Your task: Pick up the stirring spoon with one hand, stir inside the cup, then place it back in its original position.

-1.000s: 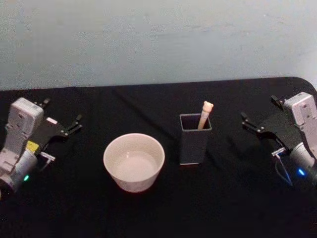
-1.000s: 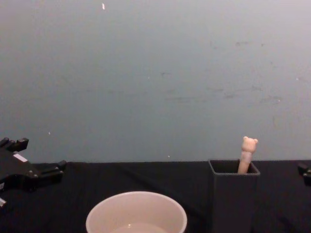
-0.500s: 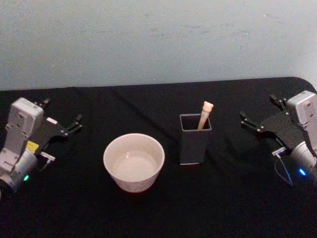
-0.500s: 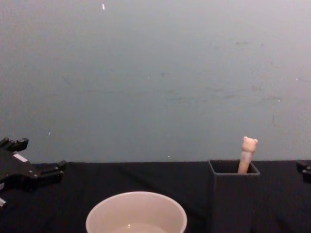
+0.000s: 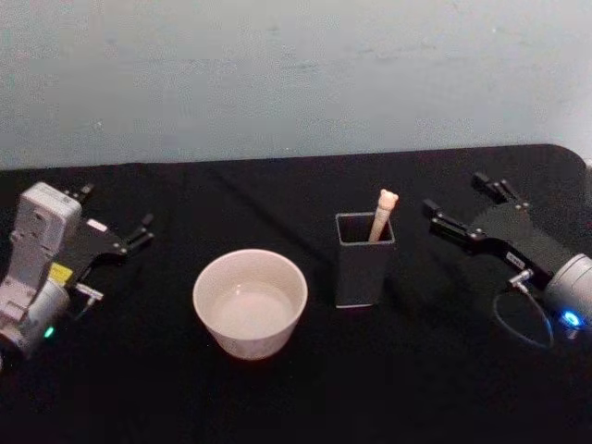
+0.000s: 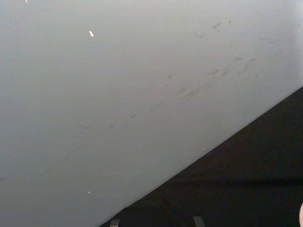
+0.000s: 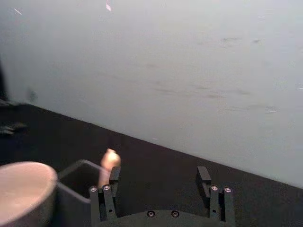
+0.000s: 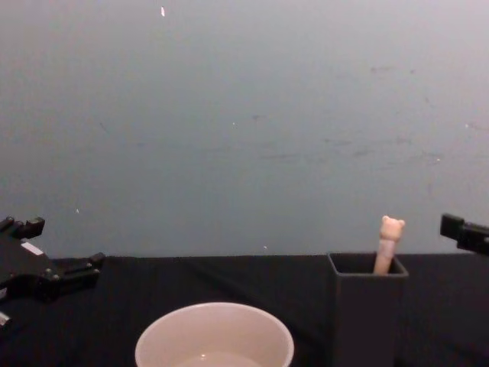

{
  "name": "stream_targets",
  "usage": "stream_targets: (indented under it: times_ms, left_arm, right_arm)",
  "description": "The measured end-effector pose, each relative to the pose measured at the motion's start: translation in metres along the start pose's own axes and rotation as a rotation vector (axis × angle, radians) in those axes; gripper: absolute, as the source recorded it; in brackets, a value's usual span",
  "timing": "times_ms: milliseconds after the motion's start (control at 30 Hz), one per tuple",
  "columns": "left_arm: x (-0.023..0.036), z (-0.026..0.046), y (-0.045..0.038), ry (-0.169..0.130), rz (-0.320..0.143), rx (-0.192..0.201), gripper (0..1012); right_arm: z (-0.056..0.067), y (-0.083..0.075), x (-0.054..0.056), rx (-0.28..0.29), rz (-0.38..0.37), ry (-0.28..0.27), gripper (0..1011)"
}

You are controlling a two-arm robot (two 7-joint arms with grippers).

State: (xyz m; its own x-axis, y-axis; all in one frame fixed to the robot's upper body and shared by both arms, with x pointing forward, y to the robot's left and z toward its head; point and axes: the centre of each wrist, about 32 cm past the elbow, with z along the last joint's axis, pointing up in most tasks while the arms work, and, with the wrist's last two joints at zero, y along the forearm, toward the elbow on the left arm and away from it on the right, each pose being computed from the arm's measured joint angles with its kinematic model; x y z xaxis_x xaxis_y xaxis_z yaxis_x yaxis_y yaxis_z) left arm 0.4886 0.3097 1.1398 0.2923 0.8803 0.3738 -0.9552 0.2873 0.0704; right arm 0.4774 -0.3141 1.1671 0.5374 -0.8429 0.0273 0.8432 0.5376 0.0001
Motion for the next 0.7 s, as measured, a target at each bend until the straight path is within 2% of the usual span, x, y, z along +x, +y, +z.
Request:
stream_targets:
  times_ms: [133,333,700]
  left_arm:
    - [0.0000,0.0000,0.0000,0.000,0.000,0.000,1001]
    - [0.0000,0.0000,0.0000,0.000,0.000,0.000,1001]
    - [0.0000,0.0000,0.0000,0.000,0.000,0.000,1002]
  right_arm:
    - [0.001,0.003,0.001,0.011,0.080,0.061,1002]
    - [-0.004,0.015,0.004,-0.008,0.161,0.105,1002]
    - [-0.009,0.043,0.008,-0.030,0.225,0.106,1002]
